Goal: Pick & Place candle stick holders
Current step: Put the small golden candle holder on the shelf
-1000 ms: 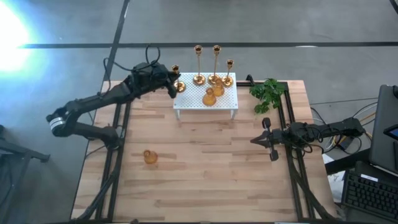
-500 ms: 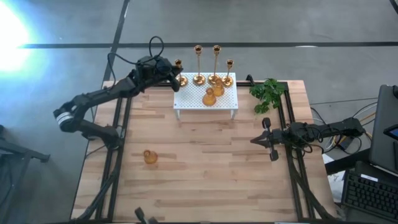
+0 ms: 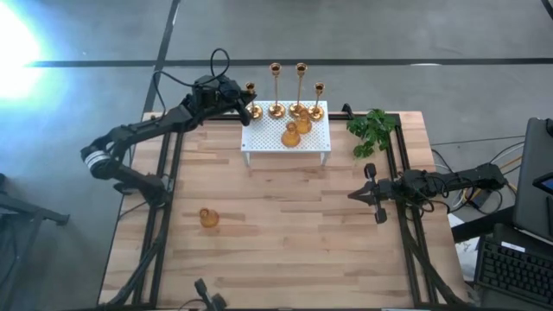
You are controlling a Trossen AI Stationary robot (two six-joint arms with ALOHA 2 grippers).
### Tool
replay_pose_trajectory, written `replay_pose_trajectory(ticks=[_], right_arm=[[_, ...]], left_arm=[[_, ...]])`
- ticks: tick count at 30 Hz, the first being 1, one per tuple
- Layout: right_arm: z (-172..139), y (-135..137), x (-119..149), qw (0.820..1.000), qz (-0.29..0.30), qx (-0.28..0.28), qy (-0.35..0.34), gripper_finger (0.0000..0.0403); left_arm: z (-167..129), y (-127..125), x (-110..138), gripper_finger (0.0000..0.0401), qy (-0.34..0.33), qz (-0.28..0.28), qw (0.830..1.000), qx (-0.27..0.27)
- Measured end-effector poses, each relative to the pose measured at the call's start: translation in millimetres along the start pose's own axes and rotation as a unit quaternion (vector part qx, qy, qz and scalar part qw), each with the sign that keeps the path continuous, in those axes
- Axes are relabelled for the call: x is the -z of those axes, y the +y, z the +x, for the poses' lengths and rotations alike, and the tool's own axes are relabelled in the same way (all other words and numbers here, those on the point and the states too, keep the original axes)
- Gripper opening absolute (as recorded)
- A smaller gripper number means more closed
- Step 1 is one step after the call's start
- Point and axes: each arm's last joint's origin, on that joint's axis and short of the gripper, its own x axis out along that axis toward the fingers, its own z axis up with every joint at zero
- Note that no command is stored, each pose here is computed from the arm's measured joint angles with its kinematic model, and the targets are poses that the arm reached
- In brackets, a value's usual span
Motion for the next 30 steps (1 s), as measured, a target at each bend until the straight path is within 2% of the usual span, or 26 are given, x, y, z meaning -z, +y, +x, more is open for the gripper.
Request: replay_pose_trajectory(ticks=[4,17,30], right_arm=[[0,0,0,1.0,0.0,0.0,0.0,0.0008],[0,0,0,1.0,0.0,0.0,0.0,0.0008],[0,0,0,1.0,0.0,0.0,0.0,0.0008]], left_arm=[[4,1,1,0.0032,-0.019,0.002,1.0,0.025],[12,13,13,0.0032,-0.002,0.004,0.999,0.034],[10,19,20,0.0032,-0.02,0.027,0.998,0.058]])
